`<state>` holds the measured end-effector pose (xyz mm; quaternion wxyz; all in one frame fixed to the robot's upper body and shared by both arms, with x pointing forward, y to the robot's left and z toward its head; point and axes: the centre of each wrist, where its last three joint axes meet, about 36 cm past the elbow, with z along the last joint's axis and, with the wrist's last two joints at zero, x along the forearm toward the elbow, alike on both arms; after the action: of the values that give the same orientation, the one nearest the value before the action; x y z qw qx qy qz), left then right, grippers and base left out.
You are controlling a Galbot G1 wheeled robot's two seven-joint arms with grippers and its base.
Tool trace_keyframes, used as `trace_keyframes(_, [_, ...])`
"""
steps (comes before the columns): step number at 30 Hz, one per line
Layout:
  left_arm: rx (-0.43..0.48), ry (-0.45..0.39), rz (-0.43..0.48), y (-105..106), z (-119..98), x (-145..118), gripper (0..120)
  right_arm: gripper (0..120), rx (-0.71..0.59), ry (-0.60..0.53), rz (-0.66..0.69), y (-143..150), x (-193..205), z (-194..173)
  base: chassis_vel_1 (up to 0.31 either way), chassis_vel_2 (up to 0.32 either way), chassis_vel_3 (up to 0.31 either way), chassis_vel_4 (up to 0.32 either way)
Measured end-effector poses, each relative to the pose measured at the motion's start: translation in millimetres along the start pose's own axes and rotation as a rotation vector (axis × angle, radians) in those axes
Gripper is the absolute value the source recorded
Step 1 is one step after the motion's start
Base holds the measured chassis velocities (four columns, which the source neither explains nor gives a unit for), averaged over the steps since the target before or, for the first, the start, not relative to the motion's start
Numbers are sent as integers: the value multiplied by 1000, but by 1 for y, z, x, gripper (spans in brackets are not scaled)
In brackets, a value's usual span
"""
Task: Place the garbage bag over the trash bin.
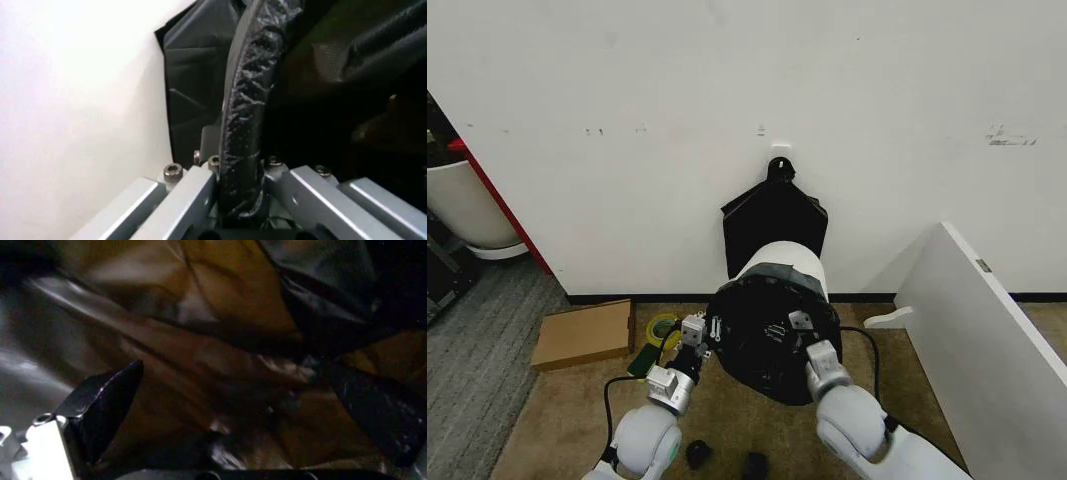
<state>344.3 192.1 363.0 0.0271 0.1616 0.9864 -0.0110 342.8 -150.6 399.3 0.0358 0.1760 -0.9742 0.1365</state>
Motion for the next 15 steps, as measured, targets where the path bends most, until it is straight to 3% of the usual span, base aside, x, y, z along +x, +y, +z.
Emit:
trace_keyframes(9, [24,14,-5,-4,1,0,0,100,33,-144,-107,-3,-5,5,0,0,0,0])
trace_keyframes(12, [41,22,-1,-11,6,-1,0,100,37,-127,-103,5,-13,5,0,0,0,0])
trace_keyframes(15, [83,33,-2,-26,18,-6,0,100,57,-15,-18,28,-32,12,0,0,0,0])
